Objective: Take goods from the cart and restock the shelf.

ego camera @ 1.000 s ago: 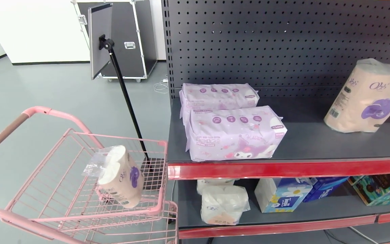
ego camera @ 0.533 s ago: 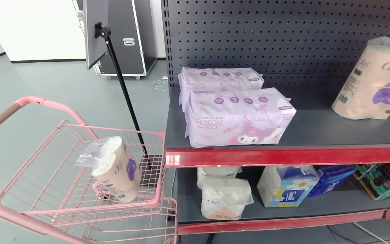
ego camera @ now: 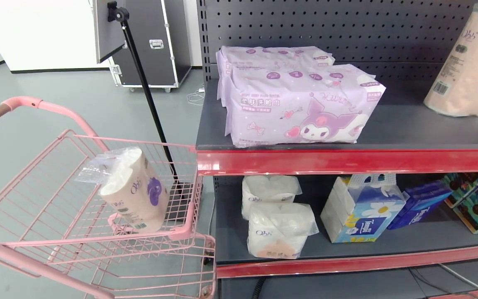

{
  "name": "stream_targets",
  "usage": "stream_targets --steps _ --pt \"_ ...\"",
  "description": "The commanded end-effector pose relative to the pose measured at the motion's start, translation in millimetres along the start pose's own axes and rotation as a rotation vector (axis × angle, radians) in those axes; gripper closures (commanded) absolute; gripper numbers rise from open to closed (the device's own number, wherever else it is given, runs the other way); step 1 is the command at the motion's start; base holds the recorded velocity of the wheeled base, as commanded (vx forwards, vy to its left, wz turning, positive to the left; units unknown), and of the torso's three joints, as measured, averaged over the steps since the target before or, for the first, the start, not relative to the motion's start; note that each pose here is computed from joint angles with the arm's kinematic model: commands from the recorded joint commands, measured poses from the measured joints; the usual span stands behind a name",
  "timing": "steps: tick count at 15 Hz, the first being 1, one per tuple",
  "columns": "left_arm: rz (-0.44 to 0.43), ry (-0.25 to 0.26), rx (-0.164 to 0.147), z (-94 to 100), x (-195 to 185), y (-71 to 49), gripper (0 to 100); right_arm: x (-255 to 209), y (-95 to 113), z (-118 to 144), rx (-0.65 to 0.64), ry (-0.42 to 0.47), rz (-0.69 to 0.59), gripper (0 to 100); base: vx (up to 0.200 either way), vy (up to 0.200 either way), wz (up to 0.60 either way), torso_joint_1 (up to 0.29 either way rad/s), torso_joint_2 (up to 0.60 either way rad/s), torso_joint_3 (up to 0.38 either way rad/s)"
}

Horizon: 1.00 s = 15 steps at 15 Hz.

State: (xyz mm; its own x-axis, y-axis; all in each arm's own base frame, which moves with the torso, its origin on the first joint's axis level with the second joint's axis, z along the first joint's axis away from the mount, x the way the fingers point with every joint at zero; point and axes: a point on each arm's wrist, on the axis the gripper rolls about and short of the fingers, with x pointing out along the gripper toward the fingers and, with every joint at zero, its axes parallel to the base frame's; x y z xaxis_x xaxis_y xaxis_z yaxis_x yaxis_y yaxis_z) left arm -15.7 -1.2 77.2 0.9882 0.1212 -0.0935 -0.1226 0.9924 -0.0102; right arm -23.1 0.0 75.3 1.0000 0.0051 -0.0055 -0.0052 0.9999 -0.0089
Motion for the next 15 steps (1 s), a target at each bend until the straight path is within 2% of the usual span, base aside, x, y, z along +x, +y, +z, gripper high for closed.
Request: stream_targets --steps 1,2,4,5,6,7,8,9,10,12,13,14,15 --pt "0.001 0.0 0.0 0.1 0 0.0 0 0 0 0 0.0 0.001 0.001 0 0.0 0.0 0.0 -0.08 0.31 0.227" --pt "-0.005 0.006 0.002 0.2 1 0.0 0 0 0 0 0.0 0.001 0.001 0 0.0 0.0 0.0 -0.046 0.16 0.119" --pt "-0.196 -0.049 0.048 0.9 -3 1.5 0 0 0 0 0.0 0.001 0.001 0 0.0 0.0 0.0 -0.015 0.09 0.063" --pt "-0.224 -0.08 0.035 34.7 -6 0.8 0 0 0 0 0.0 0.001 0.001 0 0.0 0.0 0.0 0.0 0.0 0.0" --pt "-0.229 -0.046 -0.046 90.4 6 -2.6 0 0 0 0 0.0 0.001 0.001 0 0.0 0.0 0.0 0.0 0.0 0.0" --pt "-0.192 -0.004 -0.259 167.5 41 -9.7 0 0 0 0 -0.002 0.001 0.001 0 0.0 0.0 0.0 0.0 0.0 0.0" --pt "-0.161 0.088 -0.221 166.9 66 -13.7 0 0 0 0 -0.003 0.001 0.003 0 0.0 0.0 0.0 0.0 0.0 0.0" --pt "-0.158 0.138 -0.176 160.8 76 -15.4 0 0 0 0 -0.003 0.001 0.003 0 0.0 0.0 0.0 0.0 0.0 0.0" --pt "-0.198 0.263 -0.118 137.8 92 -22.0 0 0 0 0 -0.002 0.001 0.003 0 0.0 0.0 0.0 0.0 0.0 0.0" --pt "-0.266 0.384 -0.077 117.3 106 -34.1 0 0 0 0 -0.002 0.001 0.003 0 0.0 0.0 0.0 0.0 0.0 0.0" --pt "-0.275 0.419 -0.067 113.0 119 -39.8 0 0 0 0 -0.002 0.001 0.003 0 0.0 0.0 0.0 0.0 0.0 0.0" --pt "-0.276 0.425 -0.065 112.0 125 -42.4 0 0 0 0 -0.002 0.001 0.003 0 0.0 0.0 0.0 0.0 0.0 0.0" --pt "-0.247 0.445 -0.056 105.5 147 -49.0 0 0 0 0 -0.002 0.001 0.003 0 0.0 0.0 0.0 0.0 0.0 0.0"
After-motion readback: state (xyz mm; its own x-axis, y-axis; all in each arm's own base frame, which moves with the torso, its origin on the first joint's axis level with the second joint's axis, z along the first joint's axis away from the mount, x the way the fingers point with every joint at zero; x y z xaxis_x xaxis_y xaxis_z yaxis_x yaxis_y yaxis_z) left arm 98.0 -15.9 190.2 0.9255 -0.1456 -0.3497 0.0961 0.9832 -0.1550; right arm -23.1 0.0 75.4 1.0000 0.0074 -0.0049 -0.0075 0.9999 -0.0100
